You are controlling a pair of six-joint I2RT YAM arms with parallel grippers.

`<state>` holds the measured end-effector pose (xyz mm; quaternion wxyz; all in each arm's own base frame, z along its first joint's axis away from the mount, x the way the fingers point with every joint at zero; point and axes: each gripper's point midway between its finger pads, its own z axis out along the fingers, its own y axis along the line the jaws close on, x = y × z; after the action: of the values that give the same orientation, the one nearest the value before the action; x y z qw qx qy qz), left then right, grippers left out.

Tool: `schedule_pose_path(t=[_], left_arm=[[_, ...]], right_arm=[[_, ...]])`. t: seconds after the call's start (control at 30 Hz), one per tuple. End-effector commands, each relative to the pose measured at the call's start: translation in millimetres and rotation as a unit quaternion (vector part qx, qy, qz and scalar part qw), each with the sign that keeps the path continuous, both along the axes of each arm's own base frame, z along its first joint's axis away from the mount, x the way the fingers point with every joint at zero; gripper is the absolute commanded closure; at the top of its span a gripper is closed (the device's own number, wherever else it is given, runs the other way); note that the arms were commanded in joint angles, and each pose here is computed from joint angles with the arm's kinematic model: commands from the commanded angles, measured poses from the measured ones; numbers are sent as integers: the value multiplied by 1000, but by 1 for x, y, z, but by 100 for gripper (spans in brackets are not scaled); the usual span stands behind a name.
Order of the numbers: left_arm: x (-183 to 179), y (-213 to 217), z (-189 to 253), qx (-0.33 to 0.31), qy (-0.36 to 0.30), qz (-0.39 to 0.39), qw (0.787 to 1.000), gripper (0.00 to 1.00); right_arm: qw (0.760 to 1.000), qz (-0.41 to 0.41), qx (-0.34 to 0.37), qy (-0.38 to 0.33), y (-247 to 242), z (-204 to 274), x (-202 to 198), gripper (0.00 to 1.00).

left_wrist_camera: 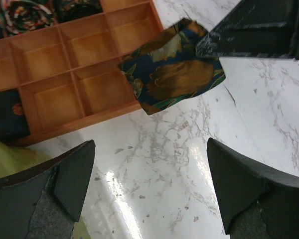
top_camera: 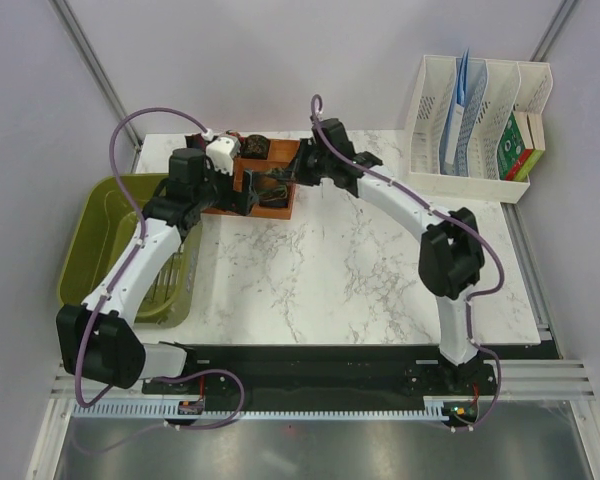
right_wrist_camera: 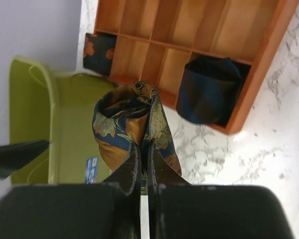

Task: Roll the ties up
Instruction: Place the tie in the storage box.

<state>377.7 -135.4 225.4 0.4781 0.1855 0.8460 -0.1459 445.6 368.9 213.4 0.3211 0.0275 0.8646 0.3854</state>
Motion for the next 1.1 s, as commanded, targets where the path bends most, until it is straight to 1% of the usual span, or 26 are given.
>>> schedule_pose_path(t=[0.0,0.13,0.23,0.3,0.5,0.87,1.07], left_arm=[[9,35,24,-28,-22,72,997,0],[15,55,30,-30,-32,100,994,0],[19,57,25,-22,-30,101,994,0],[22,59,22,-19,-28,108,994,0],[18,56,15,-30,-18,107,994,0],[25,62,-1,-8,-12,115,993,0],[30,66,-3,-4,-10,128,992,0]], right_arm=[[998,-58,-15,-16,32,-13,28,100],[996,-75,-20,-38,57,-16,37,100],[992,-107,-33,-52,62,-26,50,100],[991,-120,-27,-60,66,-29,59,100],[985,-151,-35,-71,70,-43,71,100],[989,-134,-39,-53,89,-76,60,100],[991,-124,-21,-38,99,-87,59,100]])
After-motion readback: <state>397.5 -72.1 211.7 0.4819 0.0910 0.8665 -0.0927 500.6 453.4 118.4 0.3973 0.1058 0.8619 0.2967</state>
